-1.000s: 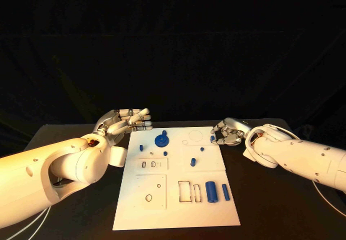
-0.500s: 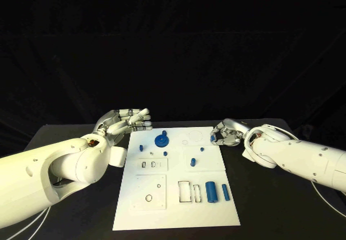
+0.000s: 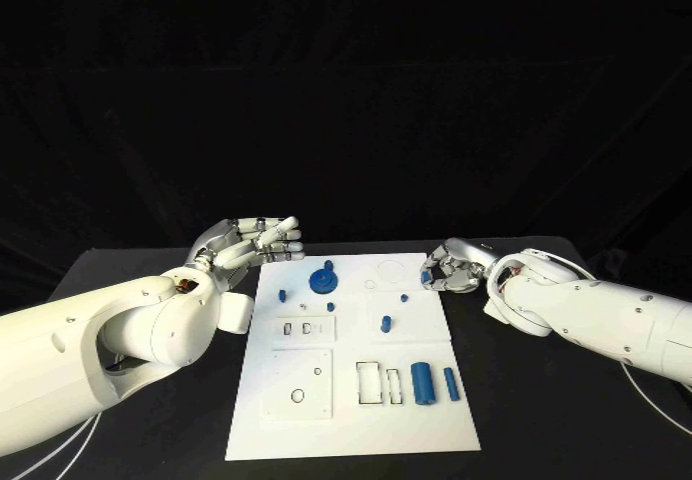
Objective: Assemble the parts on the task board
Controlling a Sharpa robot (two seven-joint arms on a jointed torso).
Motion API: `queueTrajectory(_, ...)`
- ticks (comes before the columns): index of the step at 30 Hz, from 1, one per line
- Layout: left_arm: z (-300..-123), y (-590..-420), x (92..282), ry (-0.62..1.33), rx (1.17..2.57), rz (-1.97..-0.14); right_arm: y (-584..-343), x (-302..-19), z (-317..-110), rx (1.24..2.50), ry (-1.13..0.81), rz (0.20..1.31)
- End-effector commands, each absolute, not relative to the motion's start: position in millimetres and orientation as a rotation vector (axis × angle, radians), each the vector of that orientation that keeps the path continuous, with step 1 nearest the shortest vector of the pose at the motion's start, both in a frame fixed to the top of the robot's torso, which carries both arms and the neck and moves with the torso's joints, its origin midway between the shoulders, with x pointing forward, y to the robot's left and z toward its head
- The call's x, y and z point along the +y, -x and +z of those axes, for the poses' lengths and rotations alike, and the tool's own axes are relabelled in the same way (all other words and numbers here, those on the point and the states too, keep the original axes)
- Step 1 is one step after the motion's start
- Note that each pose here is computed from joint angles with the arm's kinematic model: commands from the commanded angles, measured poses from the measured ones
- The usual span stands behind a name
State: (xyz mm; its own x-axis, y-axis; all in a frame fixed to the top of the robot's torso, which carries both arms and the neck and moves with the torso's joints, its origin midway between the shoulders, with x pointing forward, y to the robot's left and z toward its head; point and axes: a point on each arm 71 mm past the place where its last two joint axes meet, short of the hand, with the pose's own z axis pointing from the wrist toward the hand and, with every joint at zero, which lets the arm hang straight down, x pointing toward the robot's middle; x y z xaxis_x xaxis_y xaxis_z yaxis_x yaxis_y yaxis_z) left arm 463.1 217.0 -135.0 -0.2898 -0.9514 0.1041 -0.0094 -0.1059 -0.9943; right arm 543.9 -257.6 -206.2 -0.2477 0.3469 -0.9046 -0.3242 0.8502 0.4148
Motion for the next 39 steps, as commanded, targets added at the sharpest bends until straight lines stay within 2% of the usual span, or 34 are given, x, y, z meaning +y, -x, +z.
queueTrajectory(1, -134.0, -462.5, 215.1, 1.123, 1.371, -1.531, -544, -258, -208, 1.724, -0.005, 0.615)
queueTrajectory(17, -134.0, -462.5, 216.0, 1.124, 1.372, -1.529, -545, -259, -201, 1.614, -0.066, 0.573)
queueTrajectory(23, -134.4, -463.4, 217.5, 1.126, 1.37, -1.524, -539, -253, -195, 1.603, -0.1, 0.601)
queueTrajectory(30, -135.5, -466.1, 219.8, 1.13, 1.367, -1.515, -529, -232, -178, 1.608, -0.081, 0.653)
queueTrajectory(39, -140.0, -472.4, 222.7, 1.145, 1.364, -1.498, -500, -176, -165, 1.611, 0.029, 0.694)
